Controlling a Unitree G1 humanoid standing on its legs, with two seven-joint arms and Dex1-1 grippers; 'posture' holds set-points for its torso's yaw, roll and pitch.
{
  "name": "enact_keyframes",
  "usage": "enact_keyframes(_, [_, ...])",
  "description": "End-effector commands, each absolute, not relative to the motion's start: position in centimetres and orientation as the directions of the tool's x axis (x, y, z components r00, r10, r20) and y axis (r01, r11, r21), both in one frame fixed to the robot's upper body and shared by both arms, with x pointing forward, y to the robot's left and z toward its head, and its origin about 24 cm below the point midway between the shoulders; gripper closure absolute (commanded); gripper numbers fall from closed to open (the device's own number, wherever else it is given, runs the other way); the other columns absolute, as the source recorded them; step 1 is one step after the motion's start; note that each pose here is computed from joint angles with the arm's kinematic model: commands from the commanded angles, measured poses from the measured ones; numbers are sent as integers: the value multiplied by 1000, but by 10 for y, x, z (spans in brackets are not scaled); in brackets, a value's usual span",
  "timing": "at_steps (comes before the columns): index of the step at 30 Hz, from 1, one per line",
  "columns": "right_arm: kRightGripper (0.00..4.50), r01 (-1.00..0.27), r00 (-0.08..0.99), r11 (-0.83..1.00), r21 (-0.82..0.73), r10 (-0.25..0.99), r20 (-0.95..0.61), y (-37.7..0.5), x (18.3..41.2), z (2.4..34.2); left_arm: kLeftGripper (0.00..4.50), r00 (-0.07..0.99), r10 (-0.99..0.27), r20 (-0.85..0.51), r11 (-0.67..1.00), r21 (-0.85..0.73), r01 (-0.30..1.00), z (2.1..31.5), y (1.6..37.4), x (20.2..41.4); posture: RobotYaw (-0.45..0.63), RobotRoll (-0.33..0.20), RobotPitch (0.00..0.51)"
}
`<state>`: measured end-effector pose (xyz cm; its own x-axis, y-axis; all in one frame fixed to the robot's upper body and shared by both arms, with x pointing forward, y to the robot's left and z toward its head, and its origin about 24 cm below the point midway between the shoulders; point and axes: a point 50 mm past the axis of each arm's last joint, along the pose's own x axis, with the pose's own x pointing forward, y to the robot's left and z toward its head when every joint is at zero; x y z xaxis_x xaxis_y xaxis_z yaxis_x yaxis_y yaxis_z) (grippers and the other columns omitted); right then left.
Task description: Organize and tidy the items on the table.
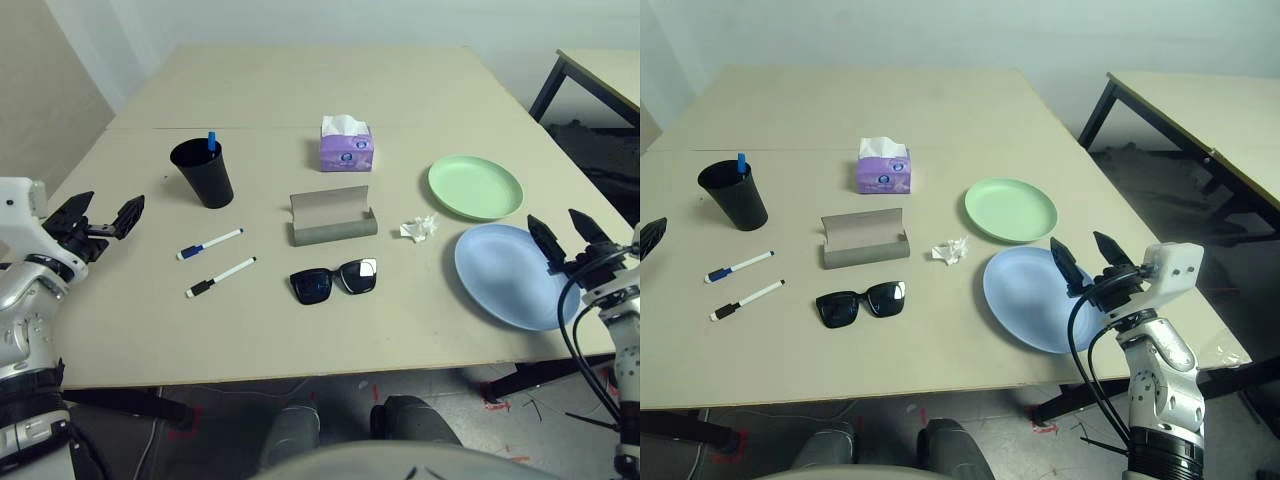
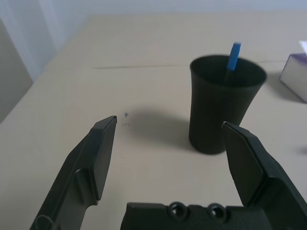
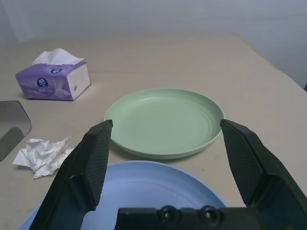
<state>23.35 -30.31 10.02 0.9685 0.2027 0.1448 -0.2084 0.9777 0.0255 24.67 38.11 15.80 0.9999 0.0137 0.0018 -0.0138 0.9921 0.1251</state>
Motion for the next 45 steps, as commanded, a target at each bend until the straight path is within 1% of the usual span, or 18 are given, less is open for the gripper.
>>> enact_keyframes(1, [0,-198,971,980,38,190,147,-303,231,98,43,1000,-10,-16,990,140,13,157,377,253,-49,0,40])
enact_keyframes(9, [0,-194,972,980,39,187,146,-305,232,98,43,1000,-10,-1,989,147,10,164,379,253,-27,0,50])
enact_keyframes(18, [0,-185,975,983,21,181,128,-321,232,102,43,1000,8,22,995,95,-10,152,375,241,-7,0,52])
enact_keyframes(19, [0,-181,976,983,20,177,127,-322,232,102,43,999,-16,36,996,88,12,153,373,240,-6,0,53])
enact_keyframes(20, [0,-179,976,984,19,176,127,-323,232,102,43,995,-87,57,993,84,82,156,366,240,-4,0,56])
enact_keyframes(21, [0,-180,976,984,18,176,126,-322,232,103,43,979,-186,83,981,81,179,159,356,239,-3,0,58])
enact_keyframes(23, [0,-185,976,983,8,183,120,-324,231,105,43,890,-434,139,900,100,424,170,325,234,-12,0,60])
enact_keyframes(24, [0,-185,976,983,-5,185,112,-324,231,106,43,835,-538,115,842,98,530,169,313,232,-19,0,60])
enact_keyframes(25, [0,-180,978,983,-21,181,105,-325,230,106,43,788,-612,70,790,108,604,165,303,230,-28,0,59])
enact_keyframes(27, [0,-158,982,987,-30,160,104,-330,228,109,43,694,-718,-45,687,113,718,152,286,228,-44,0,61])
enact_keyframes(29, [0,-151,982,988,-28,154,111,-331,226,114,43,568,-802,-185,562,90,822,136,272,225,-60,0,65])
enact_keyframes(31, [0,-170,984,983,-74,174,38,-327,224,113,43,432,-847,-310,434,69,898,122,260,222,-81,0,64])
enact_keyframes(33, [0,-205,979,975,-81,205,-10,-320,223,112,43,364,-865,-345,365,65,929,115,253,224,-98,0,60])
enact_keyframes(36, [0,-189,980,981,-42,186,-71,-318,222,116,43,354,-877,-326,345,88,935,113,247,232,-131,0,47])
enact_keyframes(38, [0,-206,972,978,-39,200,-127,-313,223,120,43,357,-878,-317,340,111,934,112,246,240,-140,0,40])
enact_keyframes(40, [0,-222,961,973,-68,206,-184,-308,224,125,43,362,-880,-306,337,133,932,111,246,246,-145,0,34])
enact_keyframes(43, [0,-215,948,970,-116,179,-265,-306,227,128,43,370,-881,-294,337,158,928,110,247,252,-146,0,31])
enact_keyframes(45, [0,-219,931,969,-118,171,-324,-306,228,129,43,375,-880,-292,337,174,926,108,248,254,-141,0,29])
